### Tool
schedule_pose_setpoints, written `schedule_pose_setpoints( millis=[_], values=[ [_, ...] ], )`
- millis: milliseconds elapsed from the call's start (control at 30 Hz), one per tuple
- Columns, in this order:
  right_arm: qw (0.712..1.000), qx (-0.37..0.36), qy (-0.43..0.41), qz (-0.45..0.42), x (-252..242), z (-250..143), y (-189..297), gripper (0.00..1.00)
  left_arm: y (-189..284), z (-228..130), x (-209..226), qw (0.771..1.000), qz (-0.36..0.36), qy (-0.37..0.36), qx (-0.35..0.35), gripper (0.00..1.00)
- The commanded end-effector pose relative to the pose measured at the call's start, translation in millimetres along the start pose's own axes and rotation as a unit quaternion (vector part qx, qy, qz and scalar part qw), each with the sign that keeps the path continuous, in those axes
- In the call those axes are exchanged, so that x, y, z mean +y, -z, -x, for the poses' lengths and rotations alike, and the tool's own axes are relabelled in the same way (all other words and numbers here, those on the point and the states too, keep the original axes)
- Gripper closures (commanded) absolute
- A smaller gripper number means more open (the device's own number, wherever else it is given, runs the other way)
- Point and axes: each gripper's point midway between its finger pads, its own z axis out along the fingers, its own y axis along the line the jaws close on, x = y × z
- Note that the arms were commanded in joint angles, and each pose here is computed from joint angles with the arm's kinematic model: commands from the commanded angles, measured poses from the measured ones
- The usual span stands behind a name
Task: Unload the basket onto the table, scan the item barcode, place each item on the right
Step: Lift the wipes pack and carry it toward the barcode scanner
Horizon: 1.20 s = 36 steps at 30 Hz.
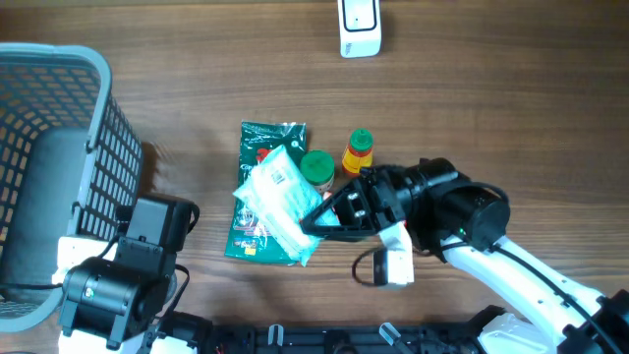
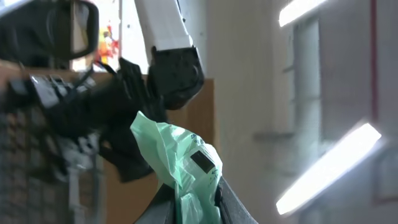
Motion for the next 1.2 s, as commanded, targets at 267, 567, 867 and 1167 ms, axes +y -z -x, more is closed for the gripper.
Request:
schedule_pose_setpoints(
  millis=[267,567,867,1167],
  values=[
    [0.988,-0.079,0.122,0.059,-13.6,20.5,1.2,0.96,0.1,2.1,0.4,1.0,0.0,0.002,-0.004,0.0],
    [0.989,-0.075,0.07,0.103,-33.3,34.6,13.5,0.96,0.1,2.1,0.4,1.0,0.0,0.002,-0.004,0.0],
    [0.948,0.288,-0.123,-0.046,-112.4,-55.3,73.4,0.96,0.1,2.1,0.4,1.0,0.0,0.002,-0.004,0.0],
    [0.458,0.592,-0.394,-0.534,-73.7,-140.0,280.8,0.96,0.1,2.1,0.3,1.0,0.0,0.002,-0.004,0.0]
  ],
)
